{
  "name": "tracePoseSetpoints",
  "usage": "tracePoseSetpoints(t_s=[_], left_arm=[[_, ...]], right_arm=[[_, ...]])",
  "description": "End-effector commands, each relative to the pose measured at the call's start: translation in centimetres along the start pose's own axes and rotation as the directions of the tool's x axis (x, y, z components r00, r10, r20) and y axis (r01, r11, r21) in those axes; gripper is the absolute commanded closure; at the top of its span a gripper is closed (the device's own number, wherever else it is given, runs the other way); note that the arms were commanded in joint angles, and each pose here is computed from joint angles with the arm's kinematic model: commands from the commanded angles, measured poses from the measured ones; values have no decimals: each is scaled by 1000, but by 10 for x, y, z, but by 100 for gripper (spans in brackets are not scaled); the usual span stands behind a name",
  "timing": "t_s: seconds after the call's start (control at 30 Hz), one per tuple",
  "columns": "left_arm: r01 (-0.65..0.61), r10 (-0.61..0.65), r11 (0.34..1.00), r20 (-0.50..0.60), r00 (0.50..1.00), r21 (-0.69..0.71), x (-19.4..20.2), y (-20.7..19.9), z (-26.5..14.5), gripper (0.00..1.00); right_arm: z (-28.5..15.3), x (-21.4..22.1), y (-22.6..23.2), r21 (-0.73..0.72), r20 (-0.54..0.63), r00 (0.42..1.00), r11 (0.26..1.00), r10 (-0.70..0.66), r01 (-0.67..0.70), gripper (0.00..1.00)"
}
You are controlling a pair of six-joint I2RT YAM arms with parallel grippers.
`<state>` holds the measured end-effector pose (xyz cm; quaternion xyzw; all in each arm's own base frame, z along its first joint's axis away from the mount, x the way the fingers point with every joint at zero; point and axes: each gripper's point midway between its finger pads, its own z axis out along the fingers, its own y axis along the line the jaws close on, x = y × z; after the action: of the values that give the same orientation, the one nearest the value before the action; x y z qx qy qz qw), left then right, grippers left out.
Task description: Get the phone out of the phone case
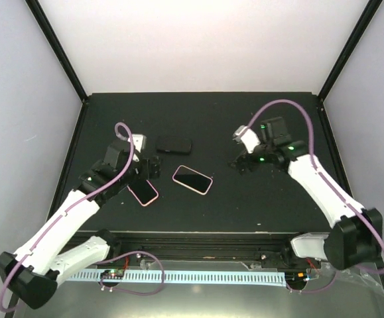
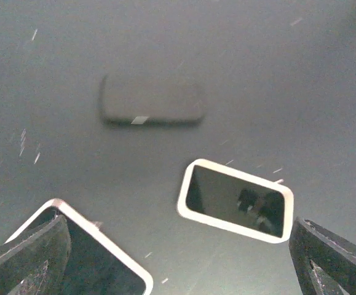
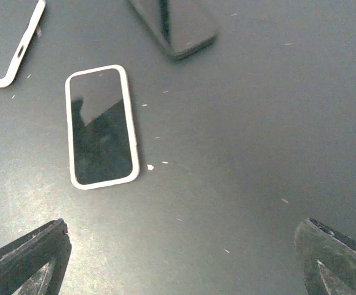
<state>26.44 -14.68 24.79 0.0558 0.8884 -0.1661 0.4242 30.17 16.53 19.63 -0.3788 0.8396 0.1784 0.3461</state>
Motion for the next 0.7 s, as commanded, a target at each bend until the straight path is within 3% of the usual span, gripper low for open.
tracePoseSetpoints(t_s=[0.0, 0.13, 0.37, 0.67], left_arm=[[58, -58, 998, -98, 993, 5, 45, 37, 24, 1], [89, -90, 996, -49, 995, -24, 34, 51, 16, 1], [152, -150, 982, 19, 988, -113, 27, 74, 7, 1], [144, -137, 980, 62, 989, -140, 21, 80, -2, 1]], right_arm=[[38, 3, 24, -21, -184, 975, 992, -124, 122, 0], [77, 3, 51, -80, -295, 933, 978, -208, 192, 0], [148, 21, 80, -180, -470, 844, 964, -259, 196, 0], [187, 27, 102, -265, -540, 794, 952, -279, 154, 0]])
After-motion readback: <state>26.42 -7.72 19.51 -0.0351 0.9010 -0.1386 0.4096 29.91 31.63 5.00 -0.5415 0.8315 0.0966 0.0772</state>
